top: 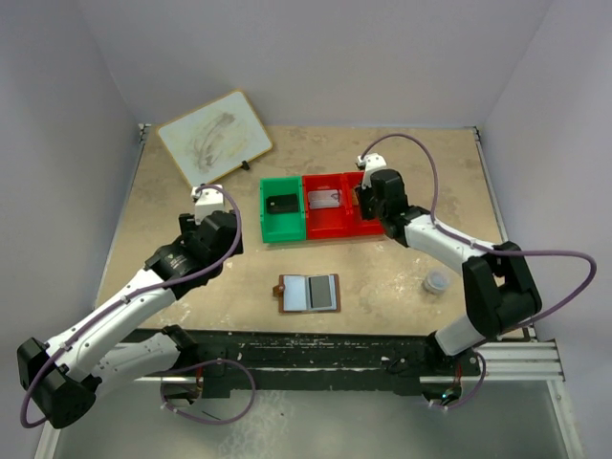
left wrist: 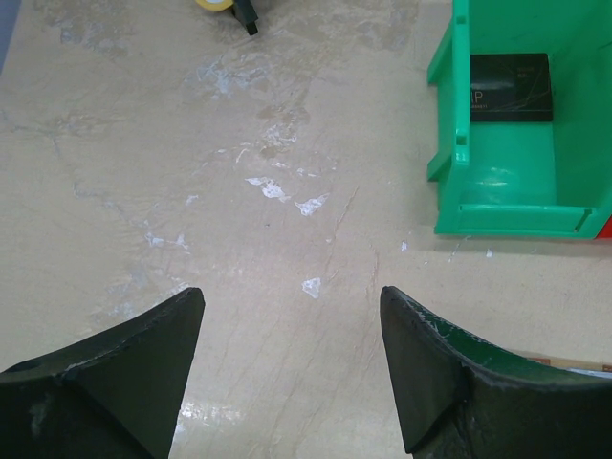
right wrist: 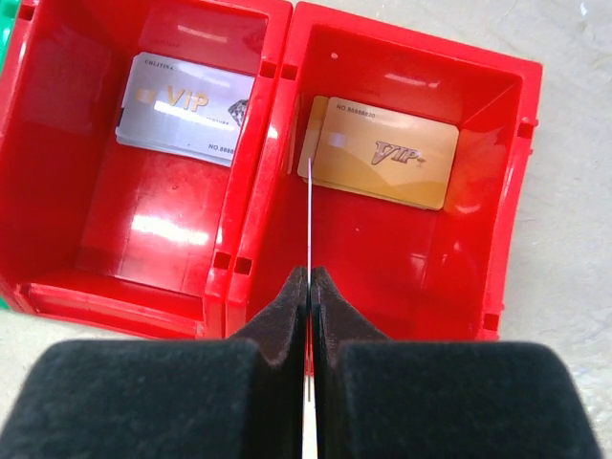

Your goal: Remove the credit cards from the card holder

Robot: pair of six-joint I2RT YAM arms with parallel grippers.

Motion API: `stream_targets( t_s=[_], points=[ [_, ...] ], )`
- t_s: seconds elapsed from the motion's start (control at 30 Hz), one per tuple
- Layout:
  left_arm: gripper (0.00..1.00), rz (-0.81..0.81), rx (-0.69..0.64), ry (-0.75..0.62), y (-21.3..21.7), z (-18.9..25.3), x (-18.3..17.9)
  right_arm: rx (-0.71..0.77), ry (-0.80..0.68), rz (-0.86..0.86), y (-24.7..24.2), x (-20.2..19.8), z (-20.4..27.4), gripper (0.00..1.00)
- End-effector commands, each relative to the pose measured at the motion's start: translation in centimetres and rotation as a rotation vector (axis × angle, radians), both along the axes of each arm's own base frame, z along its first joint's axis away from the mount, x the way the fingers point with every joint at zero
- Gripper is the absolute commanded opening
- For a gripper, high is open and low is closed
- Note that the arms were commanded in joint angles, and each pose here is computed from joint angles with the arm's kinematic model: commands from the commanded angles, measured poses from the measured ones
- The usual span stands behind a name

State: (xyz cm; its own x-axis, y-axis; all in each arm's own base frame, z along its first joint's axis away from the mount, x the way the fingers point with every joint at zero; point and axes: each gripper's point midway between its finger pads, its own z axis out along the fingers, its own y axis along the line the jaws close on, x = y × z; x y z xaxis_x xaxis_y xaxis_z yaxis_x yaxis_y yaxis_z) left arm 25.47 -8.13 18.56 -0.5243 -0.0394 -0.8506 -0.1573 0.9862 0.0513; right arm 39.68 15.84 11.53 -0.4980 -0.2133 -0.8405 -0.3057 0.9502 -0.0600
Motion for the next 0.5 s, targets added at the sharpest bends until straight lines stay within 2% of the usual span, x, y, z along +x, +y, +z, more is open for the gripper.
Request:
stream_targets(
  t_s=[0.0,0.13,0.47],
  points=[
    [0.72,0.01,0.008,-0.037,0.3,1.1,0.5,0.078,0.031,-0.078,0.9,1.4,1.2,0.0],
    [0.72,-0.003,-0.001,-0.037,0.0,1.2,0.5,0.086,0.07,-0.043,1.8,1.3,0.4,0.0],
    [0.72,-0.009,-0.007,-0.034,-0.2,1.1,0.5,0.195,0.046,-0.035,2.8,0.2,2.3,0.0]
  ],
)
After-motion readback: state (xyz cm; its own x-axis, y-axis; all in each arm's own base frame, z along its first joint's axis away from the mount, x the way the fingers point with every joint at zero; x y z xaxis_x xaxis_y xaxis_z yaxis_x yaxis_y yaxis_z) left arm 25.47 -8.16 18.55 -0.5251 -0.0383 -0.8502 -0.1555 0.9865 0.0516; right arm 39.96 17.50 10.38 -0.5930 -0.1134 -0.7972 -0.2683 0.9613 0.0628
